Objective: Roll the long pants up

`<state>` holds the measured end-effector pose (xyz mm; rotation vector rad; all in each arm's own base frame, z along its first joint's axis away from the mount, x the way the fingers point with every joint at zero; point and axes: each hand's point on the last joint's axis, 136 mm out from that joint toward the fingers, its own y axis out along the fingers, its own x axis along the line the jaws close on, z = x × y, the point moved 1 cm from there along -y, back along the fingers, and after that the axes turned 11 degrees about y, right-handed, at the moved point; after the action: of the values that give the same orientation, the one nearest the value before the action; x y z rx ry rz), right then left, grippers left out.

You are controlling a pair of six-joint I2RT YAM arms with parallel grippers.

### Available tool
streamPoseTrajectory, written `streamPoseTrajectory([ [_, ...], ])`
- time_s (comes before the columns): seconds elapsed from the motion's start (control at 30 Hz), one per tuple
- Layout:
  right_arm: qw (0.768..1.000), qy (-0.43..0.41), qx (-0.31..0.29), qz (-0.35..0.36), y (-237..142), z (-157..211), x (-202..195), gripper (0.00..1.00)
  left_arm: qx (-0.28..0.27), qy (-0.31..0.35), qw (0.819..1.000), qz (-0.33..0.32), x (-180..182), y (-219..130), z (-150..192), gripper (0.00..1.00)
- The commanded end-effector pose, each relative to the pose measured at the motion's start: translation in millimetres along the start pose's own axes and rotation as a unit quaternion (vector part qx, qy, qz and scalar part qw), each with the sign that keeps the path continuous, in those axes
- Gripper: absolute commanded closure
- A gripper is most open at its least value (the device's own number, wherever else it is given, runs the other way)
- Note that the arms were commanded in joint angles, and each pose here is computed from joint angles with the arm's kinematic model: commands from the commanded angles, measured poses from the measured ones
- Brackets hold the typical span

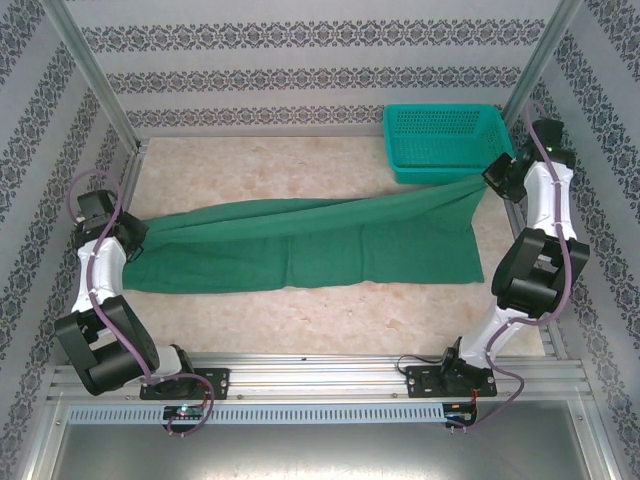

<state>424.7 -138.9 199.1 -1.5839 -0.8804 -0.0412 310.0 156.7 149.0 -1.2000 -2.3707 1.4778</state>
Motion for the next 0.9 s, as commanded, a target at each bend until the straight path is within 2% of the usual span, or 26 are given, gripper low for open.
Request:
streamPoseTrajectory([
  [0.0,0.998,0.021,-0.039,-0.045,-17,-33,19,1.0,-0.021,-0.012,1.0,-0.007,6,-5,-13,1.0],
  [0.1,0.999,0.003,-0.029,-0.036,-15,-43,36,1.0,-0.018,-0.01,1.0,-0.006,5,-3,-13,1.0],
  [0.23,0.997,-0.013,-0.074,-0.029,-30,-52,39,1.0,-0.018,-0.006,1.0,-0.007,6,-6,-10,1.0],
  [0.43,0.999,0.004,-0.024,0.025,-3,-20,-10,1.0,0.001,-0.006,1.0,0.001,7,-2,4,1.0],
  [0.63,0.996,0.077,-0.028,0.042,-3,-4,-67,1.0,0.011,-0.005,1.0,-0.002,10,-7,12,1.0],
  [0.87,0.994,0.09,-0.048,0.038,-20,0,-79,1.0,-0.014,0.0,1.0,-0.017,13,-29,5,1.0],
])
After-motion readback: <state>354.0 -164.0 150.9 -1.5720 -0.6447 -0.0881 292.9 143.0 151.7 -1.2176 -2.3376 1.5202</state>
